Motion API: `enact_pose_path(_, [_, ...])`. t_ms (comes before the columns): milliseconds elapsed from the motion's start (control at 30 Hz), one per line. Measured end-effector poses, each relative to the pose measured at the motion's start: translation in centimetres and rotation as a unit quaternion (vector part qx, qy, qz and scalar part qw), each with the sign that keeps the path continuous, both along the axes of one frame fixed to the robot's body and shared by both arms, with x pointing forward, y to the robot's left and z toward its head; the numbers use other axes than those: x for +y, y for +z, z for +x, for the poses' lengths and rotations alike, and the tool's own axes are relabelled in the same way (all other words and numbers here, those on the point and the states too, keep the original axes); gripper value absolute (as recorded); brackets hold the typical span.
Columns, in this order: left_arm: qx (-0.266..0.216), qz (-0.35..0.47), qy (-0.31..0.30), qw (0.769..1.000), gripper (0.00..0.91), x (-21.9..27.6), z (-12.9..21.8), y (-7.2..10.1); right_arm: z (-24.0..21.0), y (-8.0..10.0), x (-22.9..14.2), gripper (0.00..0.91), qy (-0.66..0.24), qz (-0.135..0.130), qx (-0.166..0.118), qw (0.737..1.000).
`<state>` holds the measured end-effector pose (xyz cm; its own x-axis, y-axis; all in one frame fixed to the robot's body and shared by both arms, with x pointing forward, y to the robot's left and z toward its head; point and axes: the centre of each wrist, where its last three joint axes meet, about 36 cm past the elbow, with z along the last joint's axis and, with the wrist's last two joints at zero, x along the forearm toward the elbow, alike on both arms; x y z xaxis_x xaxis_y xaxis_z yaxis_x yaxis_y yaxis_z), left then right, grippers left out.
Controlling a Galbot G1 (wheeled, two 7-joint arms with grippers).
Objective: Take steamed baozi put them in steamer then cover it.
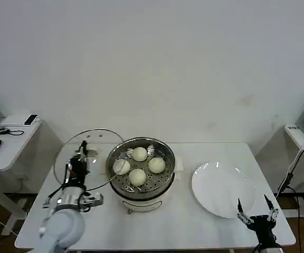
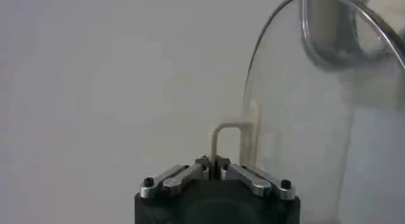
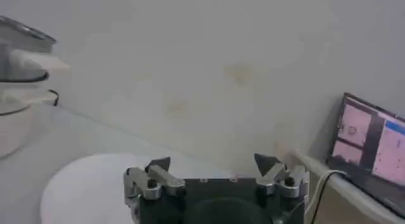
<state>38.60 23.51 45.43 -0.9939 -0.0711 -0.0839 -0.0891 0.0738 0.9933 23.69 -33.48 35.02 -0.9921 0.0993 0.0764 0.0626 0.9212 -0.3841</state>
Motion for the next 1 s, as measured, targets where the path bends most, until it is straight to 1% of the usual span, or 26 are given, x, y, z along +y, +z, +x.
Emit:
enact_pose_path(533, [0.016, -0.018, -0.035, 0.999, 0.000, -10.0, 2.2, -1.4, 0.8, -2.0, 1.5, 0.907, 0.019, 0.001, 0.013, 1.000])
enact_pose_path(733, [0.022, -0.004, -0.042, 0.999, 0.000, -11.9, 3.2, -2.1, 1.0, -2.5, 1.9, 0.907, 0.026, 0.000, 0.019, 0.999])
enact_pose_path(1000, [0.034, 0.016, -0.051, 0.998, 0.000, -13.5, 3.3, -3.0, 0.9, -3.1, 2.2, 0.907, 0.028, -0.001, 0.026, 0.999])
